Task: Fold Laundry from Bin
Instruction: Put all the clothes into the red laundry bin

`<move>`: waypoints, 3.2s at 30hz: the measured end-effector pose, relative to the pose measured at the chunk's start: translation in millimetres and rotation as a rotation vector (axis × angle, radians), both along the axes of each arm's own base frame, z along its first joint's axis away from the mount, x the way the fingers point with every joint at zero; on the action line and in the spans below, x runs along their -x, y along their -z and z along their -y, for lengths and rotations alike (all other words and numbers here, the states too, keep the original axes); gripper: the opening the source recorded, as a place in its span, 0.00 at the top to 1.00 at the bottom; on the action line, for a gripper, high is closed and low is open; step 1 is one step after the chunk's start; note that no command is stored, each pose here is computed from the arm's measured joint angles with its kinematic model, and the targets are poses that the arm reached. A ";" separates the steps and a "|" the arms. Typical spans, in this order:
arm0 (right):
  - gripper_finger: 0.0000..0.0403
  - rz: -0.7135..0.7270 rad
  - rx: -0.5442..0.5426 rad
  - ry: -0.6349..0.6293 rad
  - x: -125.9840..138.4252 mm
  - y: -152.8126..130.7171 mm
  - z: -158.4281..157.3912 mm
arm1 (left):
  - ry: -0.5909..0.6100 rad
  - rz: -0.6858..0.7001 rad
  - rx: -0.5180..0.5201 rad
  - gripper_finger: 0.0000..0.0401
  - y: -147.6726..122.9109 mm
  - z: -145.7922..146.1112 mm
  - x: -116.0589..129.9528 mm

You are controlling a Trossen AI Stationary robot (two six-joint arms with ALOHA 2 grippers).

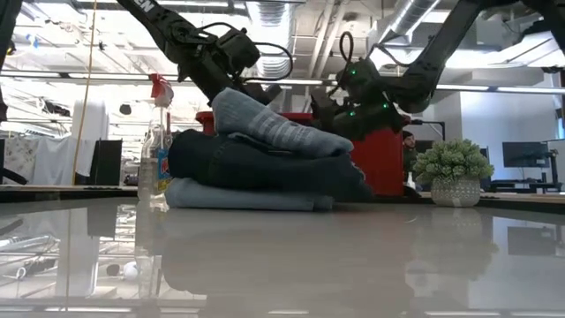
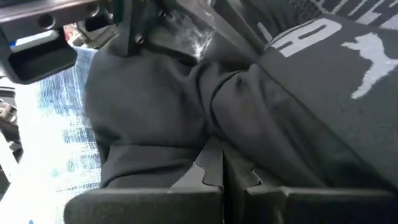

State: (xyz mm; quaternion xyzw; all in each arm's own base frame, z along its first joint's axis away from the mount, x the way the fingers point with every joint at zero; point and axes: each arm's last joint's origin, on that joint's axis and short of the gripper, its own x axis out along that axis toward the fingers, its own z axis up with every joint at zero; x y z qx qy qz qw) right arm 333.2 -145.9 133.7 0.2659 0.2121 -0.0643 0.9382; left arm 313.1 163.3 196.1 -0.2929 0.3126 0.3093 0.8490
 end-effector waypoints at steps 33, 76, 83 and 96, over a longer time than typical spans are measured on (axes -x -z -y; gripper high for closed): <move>0.41 -0.099 -0.204 -0.070 78.9 -117.5 -50.1 | -0.030 0.176 0.068 0.36 -99.6 65.0 83.8; 0.27 0.025 -0.479 0.524 82.6 -2.2 -37.8 | -0.338 0.155 0.190 0.22 -5.4 67.1 120.7; 0.27 0.041 -0.489 0.497 81.9 -8.4 -37.3 | -0.349 0.127 0.182 0.22 18.9 49.2 103.1; 0.27 0.140 -0.430 0.459 106.2 -64.9 -53.5 | -0.276 0.112 0.254 0.22 56.7 33.1 83.2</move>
